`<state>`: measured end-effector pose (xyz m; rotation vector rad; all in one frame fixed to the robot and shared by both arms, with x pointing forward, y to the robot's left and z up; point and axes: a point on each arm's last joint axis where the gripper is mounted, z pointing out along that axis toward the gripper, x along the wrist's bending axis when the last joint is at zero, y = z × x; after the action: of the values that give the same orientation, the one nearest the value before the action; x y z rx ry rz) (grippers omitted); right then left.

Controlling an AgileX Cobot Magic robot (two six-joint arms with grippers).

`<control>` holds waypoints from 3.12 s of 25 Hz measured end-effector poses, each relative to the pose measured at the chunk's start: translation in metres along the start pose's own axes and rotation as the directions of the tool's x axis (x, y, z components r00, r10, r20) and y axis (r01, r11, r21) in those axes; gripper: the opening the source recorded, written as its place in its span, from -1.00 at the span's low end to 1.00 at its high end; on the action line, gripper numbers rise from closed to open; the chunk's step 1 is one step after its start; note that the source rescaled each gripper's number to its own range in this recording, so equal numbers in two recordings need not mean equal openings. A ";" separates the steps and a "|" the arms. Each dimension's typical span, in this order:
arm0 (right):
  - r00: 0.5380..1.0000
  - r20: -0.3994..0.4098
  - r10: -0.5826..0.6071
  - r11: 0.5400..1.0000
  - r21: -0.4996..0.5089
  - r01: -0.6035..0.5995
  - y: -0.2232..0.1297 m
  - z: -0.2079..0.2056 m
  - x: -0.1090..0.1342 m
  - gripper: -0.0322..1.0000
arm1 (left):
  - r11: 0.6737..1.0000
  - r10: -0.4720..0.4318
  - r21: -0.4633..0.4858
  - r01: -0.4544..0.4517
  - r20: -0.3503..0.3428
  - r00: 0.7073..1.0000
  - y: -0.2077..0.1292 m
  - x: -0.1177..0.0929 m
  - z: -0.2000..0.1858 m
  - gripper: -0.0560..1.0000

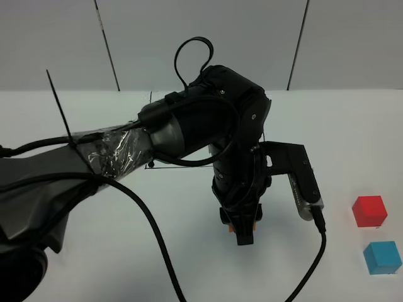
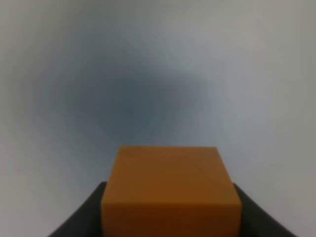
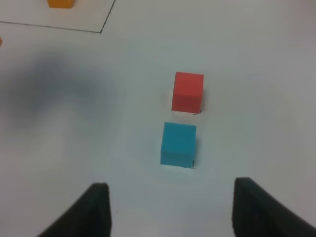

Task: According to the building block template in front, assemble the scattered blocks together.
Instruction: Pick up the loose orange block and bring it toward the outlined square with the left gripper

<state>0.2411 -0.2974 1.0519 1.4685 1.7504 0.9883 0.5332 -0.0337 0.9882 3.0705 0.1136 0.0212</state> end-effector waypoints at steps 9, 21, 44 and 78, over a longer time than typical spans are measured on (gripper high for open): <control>1.000 0.000 0.000 1.000 0.000 0.000 0.000 0.000 0.000 -0.60 | 0.998 0.051 0.036 -0.052 0.033 0.998 0.003 0.002 0.023 -0.89; 1.000 0.000 0.000 1.000 0.000 0.000 0.000 0.000 0.000 -0.60 | 0.998 0.034 0.043 -0.035 0.035 0.999 0.015 -0.003 0.051 -0.89; 1.000 0.000 0.000 1.000 0.000 0.000 0.000 0.000 0.000 -0.60 | 0.997 0.068 0.049 -0.067 -0.012 0.998 0.028 -0.005 0.094 -0.89; 1.000 0.000 0.000 1.000 0.001 0.000 0.000 0.000 0.000 -0.60 | 0.994 0.036 0.104 -0.039 0.025 0.999 0.025 -0.008 0.111 0.63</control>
<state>0.2412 -0.2974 1.0516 1.4690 1.7510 0.9877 0.5287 -0.0666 0.8795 3.1758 0.0577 -0.0185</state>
